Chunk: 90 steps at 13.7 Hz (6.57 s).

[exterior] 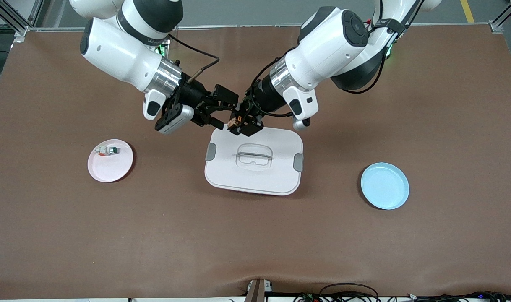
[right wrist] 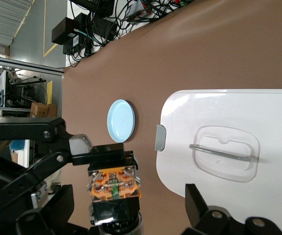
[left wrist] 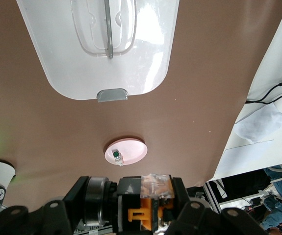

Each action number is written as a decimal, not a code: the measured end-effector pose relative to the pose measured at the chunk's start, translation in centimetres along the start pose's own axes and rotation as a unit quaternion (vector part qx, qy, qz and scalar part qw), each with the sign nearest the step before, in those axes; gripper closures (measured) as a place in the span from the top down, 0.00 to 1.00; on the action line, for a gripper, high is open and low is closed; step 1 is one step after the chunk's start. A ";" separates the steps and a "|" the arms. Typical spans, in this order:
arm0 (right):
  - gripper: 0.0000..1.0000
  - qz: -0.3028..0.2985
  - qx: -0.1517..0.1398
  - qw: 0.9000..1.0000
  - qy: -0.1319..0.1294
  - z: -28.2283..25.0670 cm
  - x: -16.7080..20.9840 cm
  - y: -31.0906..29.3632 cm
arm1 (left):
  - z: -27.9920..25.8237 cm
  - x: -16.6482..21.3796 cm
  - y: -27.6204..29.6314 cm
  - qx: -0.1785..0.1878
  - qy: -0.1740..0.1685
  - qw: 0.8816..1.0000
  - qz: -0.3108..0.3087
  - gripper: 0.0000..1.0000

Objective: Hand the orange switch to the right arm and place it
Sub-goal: 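Close the right gripper on the orange switch held by the left gripper, then open the left gripper and pull it back while the right gripper withdraws, then move the right gripper with the switch over the white plate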

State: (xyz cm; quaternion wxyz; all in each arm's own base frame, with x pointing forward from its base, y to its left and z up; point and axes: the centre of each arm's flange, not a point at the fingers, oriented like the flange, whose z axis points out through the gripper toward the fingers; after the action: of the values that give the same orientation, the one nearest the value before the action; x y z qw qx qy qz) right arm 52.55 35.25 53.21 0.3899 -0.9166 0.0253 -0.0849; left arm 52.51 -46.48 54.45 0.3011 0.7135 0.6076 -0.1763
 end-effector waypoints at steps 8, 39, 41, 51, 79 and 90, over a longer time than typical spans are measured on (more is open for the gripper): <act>1.00 -0.019 -0.002 1.000 -0.001 0.4 0.9 -1.3 | 0.0 0.0 0.0 0.000 0.000 1.000 0.000 0.72; 0.41 -0.295 -0.157 0.939 -0.079 -1.8 3.9 3.6 | 0.4 5.4 2.2 -0.007 0.075 0.997 0.035 1.00; 0.41 -0.335 -0.187 0.917 -0.111 -2.2 4.1 5.0 | 0.0 8.1 2.6 0.022 0.099 0.993 0.055 1.00; 0.41 -0.491 -0.249 0.800 -0.241 -5.4 7.5 16.3 | -10.6 21.4 2.9 0.124 0.149 0.944 0.265 1.00; 0.41 -0.638 -0.278 0.650 -0.304 -8.3 2.1 43.9 | -28.1 33.3 3.8 0.203 0.241 0.721 0.617 1.00; 0.41 -0.623 -0.248 0.662 -0.336 -5.3 0.1 49.6 | -27.0 32.4 3.9 0.208 0.239 0.715 0.623 1.00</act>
State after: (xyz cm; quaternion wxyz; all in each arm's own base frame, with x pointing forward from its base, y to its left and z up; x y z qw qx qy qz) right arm 52.66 -3.00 21.20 -0.0136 -0.7475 -0.6640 0.0149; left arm 59.67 -4.75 55.72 0.0312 0.9936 0.0252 0.1054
